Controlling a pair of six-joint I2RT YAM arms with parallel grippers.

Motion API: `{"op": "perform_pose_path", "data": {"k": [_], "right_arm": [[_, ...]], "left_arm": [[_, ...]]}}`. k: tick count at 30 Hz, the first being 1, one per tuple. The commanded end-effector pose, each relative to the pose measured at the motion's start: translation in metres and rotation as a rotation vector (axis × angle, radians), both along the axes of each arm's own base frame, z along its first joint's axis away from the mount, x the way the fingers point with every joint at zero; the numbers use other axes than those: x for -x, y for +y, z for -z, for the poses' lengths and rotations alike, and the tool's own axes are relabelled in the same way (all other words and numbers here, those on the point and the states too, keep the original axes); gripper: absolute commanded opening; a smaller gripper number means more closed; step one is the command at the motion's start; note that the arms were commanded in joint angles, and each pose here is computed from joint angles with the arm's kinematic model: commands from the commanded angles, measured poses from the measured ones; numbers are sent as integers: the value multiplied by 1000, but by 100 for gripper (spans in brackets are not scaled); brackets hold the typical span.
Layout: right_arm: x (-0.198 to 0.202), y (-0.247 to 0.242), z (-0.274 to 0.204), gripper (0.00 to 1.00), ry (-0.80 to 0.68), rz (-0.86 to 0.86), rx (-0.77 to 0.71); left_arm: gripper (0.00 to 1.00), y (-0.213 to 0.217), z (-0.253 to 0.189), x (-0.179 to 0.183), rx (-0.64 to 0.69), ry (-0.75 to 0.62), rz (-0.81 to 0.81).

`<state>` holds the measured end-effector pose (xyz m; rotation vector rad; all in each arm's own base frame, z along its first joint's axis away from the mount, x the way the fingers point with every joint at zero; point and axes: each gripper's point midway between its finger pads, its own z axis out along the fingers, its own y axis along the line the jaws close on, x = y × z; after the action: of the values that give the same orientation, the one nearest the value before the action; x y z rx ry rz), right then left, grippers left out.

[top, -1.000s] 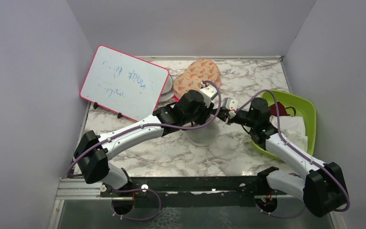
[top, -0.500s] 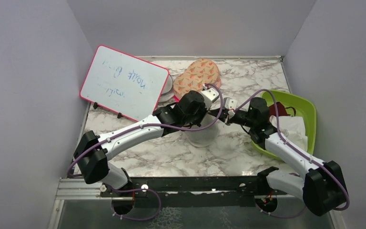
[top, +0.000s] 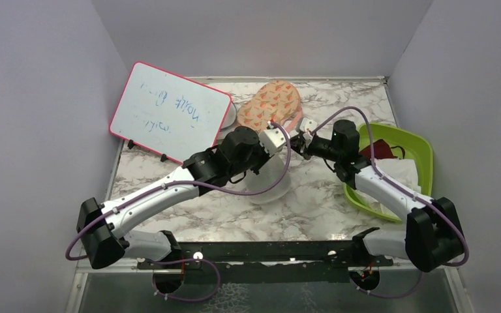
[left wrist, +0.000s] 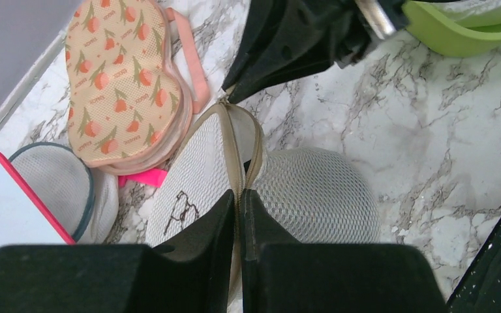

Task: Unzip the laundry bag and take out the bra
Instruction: Unzip the laundry bag at the center of the board.

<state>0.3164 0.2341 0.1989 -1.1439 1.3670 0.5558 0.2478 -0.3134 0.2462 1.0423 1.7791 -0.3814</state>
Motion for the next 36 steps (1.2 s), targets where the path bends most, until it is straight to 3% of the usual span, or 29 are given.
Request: {"op": "perform_pose_path", "data": {"k": [1, 6, 17, 20, 29, 32, 36], "right_arm": [[-29, 0, 13, 1, 27, 54, 0], [-41, 16, 29, 1, 59, -12, -13], [-10, 19, -15, 1, -20, -119, -69], [2, 17, -21, 1, -23, -133, -72], [27, 14, -20, 1, -4, -167, -84], [34, 14, -20, 1, 1, -184, -91], [41, 14, -23, 1, -2, -191, -99]], "left_arm": [[0, -1, -23, 14, 94, -67, 71], [0, 5, -2, 20, 113, -10, 34], [0, 19, 57, 24, 93, 180, -138], [18, 18, 53, 18, 102, 189, -181], [53, 2, 32, 2, 121, 174, -215], [59, -6, 26, -1, 140, 166, -205], [55, -7, 28, -13, 113, 136, -243]]}}
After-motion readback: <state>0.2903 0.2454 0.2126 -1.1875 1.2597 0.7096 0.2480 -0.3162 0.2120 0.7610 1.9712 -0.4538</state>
